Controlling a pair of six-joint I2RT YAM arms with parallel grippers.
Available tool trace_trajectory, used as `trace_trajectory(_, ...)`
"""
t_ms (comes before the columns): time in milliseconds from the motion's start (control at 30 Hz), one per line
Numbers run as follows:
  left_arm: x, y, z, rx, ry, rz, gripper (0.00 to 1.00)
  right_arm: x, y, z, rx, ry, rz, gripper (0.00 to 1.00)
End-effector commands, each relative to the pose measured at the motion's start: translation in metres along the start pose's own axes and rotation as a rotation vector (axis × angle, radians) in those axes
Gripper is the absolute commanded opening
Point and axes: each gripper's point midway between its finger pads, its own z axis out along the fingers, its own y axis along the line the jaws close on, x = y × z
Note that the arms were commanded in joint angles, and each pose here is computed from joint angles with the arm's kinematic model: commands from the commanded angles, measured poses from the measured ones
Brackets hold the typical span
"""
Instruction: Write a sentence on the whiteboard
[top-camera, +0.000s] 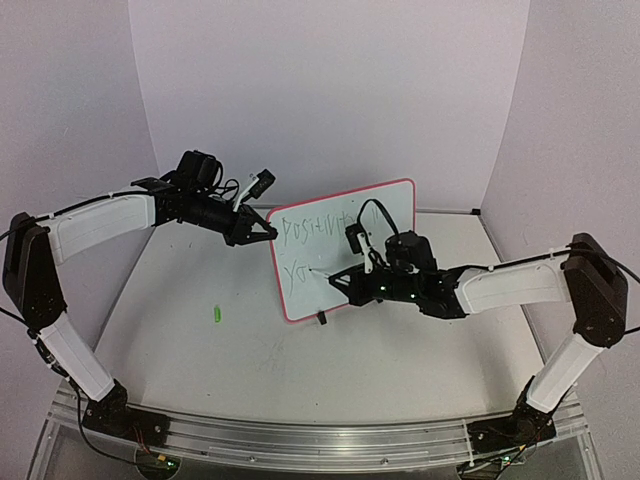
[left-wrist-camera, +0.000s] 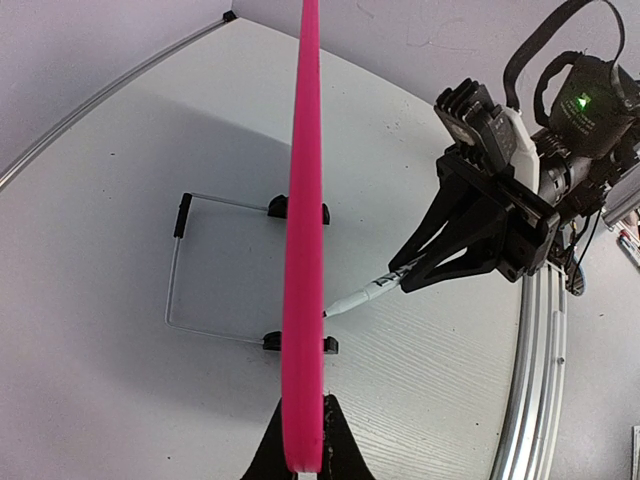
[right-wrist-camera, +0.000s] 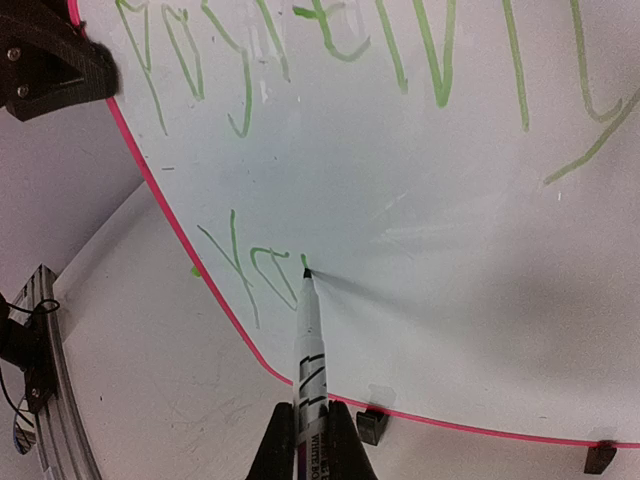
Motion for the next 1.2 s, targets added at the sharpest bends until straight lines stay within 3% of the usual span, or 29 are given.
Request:
trace_trajectory(0,0.019,-0.002,0.006,-0.008,0.079,0.007,0.0,0.013,-0.013,0.006,0.038,0.024,0.021,0.0)
trace_trajectory(300,0.019,-0.002,0.006,-0.009,0.079,0.009,0.0,0.007,-0.017,0.002,0.078,0.02,0.006,0.0)
trace_trajectory(933,0.019,-0.002,0.006,-0.009,0.079,0.008,0.0,-0.054,-0.004,-0.02,0.087,-0.104,-0.072,0.0)
trace_trajectory(1167,0.019,-0.002,0.006,-0.009,0.078,0.009,0.0,-0.047,-0.007,-0.015,0.092,-0.086,-0.067,0.0)
